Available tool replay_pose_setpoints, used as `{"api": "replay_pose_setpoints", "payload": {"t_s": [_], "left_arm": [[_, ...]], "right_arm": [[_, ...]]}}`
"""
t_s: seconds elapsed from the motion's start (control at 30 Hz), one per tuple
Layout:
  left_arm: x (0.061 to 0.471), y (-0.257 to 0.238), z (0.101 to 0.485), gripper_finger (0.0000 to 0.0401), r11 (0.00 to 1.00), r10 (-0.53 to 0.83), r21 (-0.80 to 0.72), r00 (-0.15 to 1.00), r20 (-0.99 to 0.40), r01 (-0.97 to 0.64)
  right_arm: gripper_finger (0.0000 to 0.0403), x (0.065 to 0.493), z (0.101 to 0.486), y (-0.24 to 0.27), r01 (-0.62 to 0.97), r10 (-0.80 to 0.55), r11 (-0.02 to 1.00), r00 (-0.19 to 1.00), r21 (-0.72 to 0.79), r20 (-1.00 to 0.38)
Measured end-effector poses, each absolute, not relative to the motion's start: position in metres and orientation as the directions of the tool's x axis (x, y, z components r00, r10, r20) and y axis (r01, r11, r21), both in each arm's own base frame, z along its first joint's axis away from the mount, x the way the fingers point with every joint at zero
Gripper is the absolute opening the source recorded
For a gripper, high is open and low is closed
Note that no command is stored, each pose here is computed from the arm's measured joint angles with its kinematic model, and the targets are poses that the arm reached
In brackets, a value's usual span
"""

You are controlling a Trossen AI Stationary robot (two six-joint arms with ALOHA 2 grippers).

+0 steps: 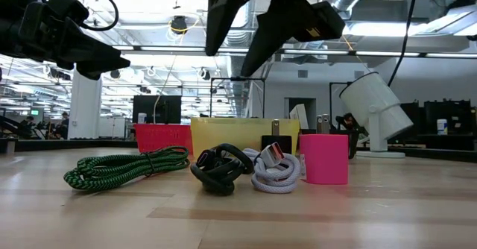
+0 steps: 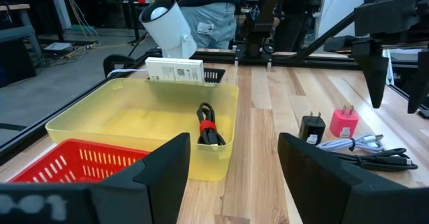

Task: Pick and place items into bin
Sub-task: Put the blue charger cable into the yellow bin

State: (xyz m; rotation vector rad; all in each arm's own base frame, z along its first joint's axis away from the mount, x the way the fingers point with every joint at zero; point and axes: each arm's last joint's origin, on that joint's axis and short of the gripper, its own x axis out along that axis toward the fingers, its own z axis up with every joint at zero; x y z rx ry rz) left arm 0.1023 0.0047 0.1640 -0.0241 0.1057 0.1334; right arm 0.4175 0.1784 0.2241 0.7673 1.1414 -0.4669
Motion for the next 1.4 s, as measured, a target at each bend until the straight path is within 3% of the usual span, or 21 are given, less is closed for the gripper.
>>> {"api": "replay_pose_setpoints", "payload": {"t_s": [0.2, 0.8, 1.4], "left_arm": [[0.102, 0.005, 0.164, 0.022, 0.991, 0.131, -0.017, 0.986, -0.107, -0.134], [0.102, 0.005, 0.164, 0.022, 0.991, 0.131, -0.017, 0.986, -0.107, -0.134], [0.102, 0.005, 0.164, 0.022, 0.991, 0.132, -0.017, 0.986, -0.107, -0.134]], "right_arm": [[0.0183, 0.416, 0.224, 0.182, 0.682, 0.048, 0.667, 0.36, 0.298, -0.932], [0.0163, 0.411, 0.222, 0.179, 0.698, 0.01, 0.673, 0.323, 0.245, -0.946], [0.0166, 0.406, 0.196, 0.178, 0.709, 0.004, 0.67, 0.29, 0.218, -0.957]]}}
